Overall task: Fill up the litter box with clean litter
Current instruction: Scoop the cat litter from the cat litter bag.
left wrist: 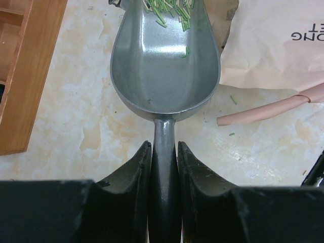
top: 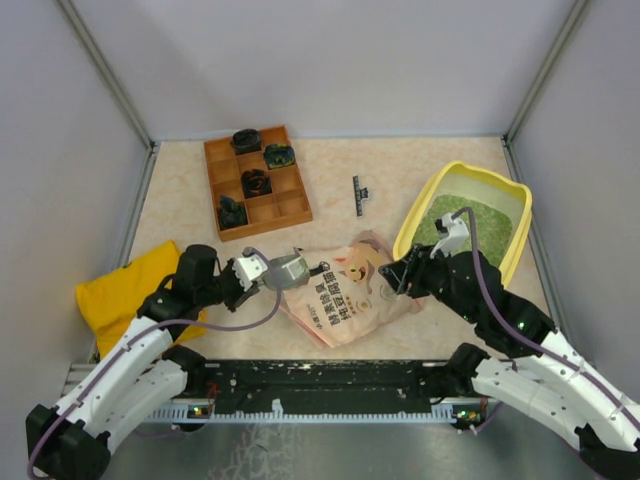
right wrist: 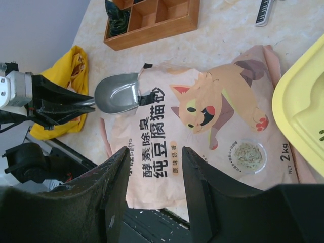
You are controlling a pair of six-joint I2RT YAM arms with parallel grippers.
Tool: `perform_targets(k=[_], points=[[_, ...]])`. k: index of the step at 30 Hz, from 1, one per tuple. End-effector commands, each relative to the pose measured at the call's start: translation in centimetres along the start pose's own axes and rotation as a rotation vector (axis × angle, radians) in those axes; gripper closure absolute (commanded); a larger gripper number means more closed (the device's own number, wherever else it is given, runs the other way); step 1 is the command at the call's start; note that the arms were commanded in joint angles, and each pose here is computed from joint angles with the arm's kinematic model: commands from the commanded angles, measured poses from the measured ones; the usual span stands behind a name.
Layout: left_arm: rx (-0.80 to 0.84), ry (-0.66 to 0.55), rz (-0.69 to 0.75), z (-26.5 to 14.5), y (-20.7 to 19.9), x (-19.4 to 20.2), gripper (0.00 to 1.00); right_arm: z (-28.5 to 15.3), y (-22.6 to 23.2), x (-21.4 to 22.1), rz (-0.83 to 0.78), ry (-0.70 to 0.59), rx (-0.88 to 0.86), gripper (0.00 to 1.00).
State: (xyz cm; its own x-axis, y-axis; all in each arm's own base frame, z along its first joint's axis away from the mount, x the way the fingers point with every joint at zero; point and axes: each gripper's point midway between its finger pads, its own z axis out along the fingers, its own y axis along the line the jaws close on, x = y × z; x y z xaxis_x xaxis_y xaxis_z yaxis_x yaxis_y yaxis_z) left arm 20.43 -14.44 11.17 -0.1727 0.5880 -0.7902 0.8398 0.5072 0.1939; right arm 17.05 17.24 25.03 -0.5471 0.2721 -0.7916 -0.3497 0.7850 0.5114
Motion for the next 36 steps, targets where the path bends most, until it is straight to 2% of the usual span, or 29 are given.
perform_targets(k=[1, 12, 17, 24, 36], points=[[-0.003, -0.047, 0.026, -0.8, 0.1, -1.3, 1.0, -0.3, 1.9, -2.4, -0.008, -0.068, -0.07, 0.54], [-0.035, -0.041, 0.072, -1.6, 0.7, -1.5, 1.0, -0.5, 2.5, -3.2, -0.046, -0.076, -0.084, 0.53], [-0.048, 0.009, 0.097, -1.8, 1.4, -1.0, 1.0, -0.8, 2.5, -3.2, -0.046, -0.082, -0.089, 0.53], [-0.017, -0.038, 0.109, -2.3, 1.0, -2.4, 1.0, -0.8, 2.7, -3.2, -0.046, -0.081, -0.103, 0.53], [-0.001, -0.049, 0.118, -3.1, 0.6, -2.9, 1.0, -1.3, 2.4, -3.1, -0.046, -0.088, -0.097, 0.53]])
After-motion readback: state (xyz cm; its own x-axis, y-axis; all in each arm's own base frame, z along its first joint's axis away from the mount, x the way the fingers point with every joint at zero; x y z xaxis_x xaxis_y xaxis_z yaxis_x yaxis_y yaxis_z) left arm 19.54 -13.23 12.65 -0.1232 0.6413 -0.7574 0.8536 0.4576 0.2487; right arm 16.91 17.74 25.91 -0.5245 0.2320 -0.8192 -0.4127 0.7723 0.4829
